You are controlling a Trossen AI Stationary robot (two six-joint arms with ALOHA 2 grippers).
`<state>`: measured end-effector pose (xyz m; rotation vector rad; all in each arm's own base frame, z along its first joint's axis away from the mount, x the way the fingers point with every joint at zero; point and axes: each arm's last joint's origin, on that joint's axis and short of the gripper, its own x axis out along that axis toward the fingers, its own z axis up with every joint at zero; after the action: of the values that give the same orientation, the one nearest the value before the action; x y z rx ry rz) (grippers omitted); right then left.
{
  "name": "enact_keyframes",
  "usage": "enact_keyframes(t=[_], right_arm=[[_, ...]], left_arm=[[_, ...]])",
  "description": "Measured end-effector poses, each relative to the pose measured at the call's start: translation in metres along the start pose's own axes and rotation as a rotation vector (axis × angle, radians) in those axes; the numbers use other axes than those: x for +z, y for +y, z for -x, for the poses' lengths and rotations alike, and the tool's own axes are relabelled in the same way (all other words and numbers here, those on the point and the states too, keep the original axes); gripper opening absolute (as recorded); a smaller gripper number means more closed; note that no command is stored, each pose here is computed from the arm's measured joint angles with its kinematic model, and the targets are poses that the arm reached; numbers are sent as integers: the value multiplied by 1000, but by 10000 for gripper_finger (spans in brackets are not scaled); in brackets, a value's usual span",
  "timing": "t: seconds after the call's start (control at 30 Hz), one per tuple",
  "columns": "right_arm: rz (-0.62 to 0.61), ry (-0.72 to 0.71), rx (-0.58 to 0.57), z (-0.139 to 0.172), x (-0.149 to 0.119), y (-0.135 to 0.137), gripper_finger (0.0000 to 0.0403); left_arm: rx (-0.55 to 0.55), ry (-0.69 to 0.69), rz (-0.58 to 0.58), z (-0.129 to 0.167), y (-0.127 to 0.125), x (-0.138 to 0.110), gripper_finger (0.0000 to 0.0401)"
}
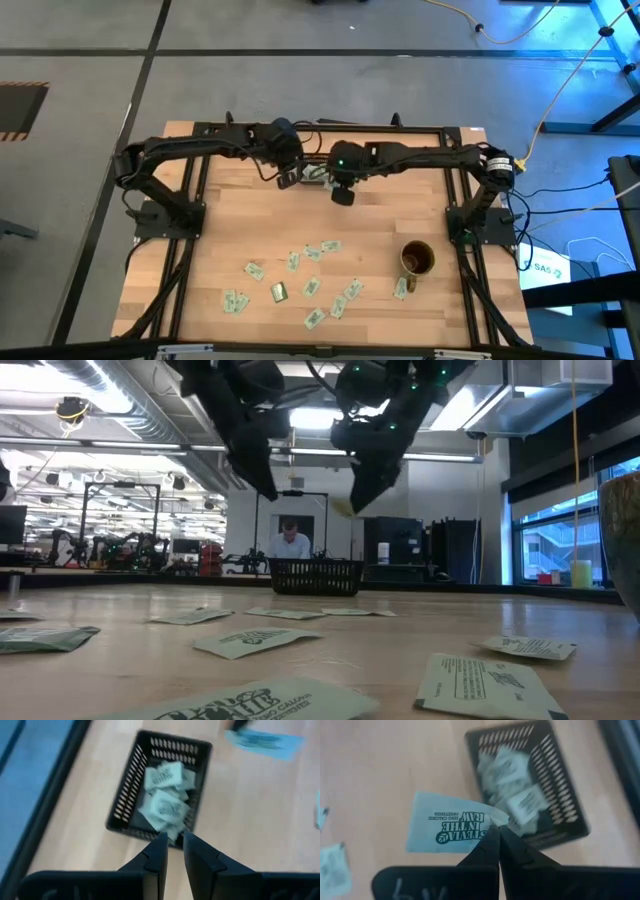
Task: Pick and place Stevia / Truvia into bins
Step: Put the white stevia packet into the black bin
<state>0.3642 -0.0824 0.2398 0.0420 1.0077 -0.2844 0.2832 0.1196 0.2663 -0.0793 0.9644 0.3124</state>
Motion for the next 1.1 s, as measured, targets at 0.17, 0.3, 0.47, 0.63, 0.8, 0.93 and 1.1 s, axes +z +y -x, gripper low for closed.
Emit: enact_keyframes(t=[0.17, 0.3, 0.47, 0.63, 0.8, 0.93, 1.1], right_arm=[[45, -71, -19, -8, 7, -15, 0], [44, -90, -35, -18, 9, -24, 0], [33, -88, -16, -38, 8, -30, 0], [71, -33, 2, -60, 1, -29, 0], [63, -10, -2, -72, -3, -32, 0], [56, -22, -9, -72, -2, -36, 0], [48, -24, -15, -72, -2, -41, 13]], left_arm=[[-59, 77, -29, 11, -14, -9, 55], [-173, 169, -57, 15, -28, -18, 56], [-241, 254, -71, 18, -45, -26, 53], [-256, 288, -51, 20, -59, -28, 53], [-277, 337, -72, 17, -74, -38, 53], [-293, 381, -119, 13, -88, -51, 52], [-304, 440, -151, 5, -101, -69, 62]])
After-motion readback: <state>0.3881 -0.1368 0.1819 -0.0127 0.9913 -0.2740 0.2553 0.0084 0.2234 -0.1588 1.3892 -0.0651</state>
